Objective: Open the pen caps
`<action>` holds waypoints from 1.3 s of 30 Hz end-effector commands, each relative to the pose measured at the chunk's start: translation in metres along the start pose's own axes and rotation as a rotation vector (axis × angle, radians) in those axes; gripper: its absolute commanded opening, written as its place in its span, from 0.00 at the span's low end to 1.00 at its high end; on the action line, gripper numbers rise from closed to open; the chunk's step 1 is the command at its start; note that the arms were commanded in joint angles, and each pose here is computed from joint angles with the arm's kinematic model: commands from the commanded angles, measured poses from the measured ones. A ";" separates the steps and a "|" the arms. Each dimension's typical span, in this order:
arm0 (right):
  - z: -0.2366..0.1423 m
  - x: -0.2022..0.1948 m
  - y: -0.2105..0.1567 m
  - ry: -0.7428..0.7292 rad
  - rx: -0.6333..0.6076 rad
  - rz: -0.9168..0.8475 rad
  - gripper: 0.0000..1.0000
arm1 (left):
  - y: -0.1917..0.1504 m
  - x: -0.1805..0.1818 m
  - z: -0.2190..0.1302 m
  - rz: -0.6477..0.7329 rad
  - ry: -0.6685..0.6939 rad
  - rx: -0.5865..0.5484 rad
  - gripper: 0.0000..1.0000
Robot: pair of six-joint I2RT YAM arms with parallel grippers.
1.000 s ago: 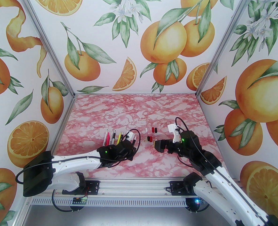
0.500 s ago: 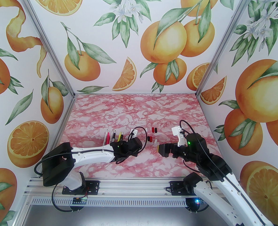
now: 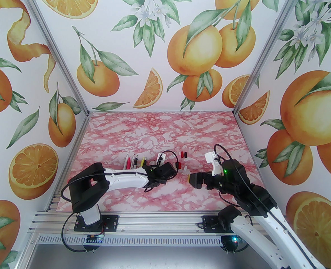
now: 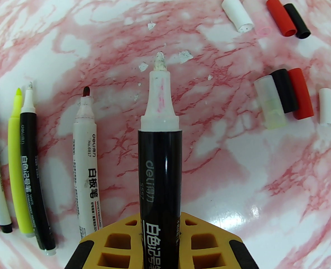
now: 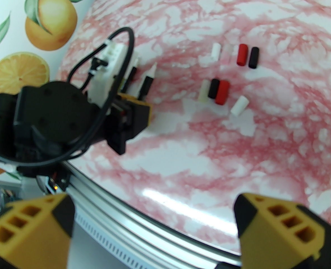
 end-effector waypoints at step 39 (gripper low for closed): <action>0.006 0.001 0.004 -0.007 0.001 0.003 1.00 | 0.015 0.013 0.021 -0.060 0.198 0.087 0.22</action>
Point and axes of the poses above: each hand's point on the last joint's axis, 136 mm out from that joint toward the fingers, its own z axis out along the fingers, its own x axis along the line the jaws close on, y = z × x, the point moved 3 cm from there along -z, back along the fingers, and after that the axes turned 11 degrees about z, right-handed, at the moved point
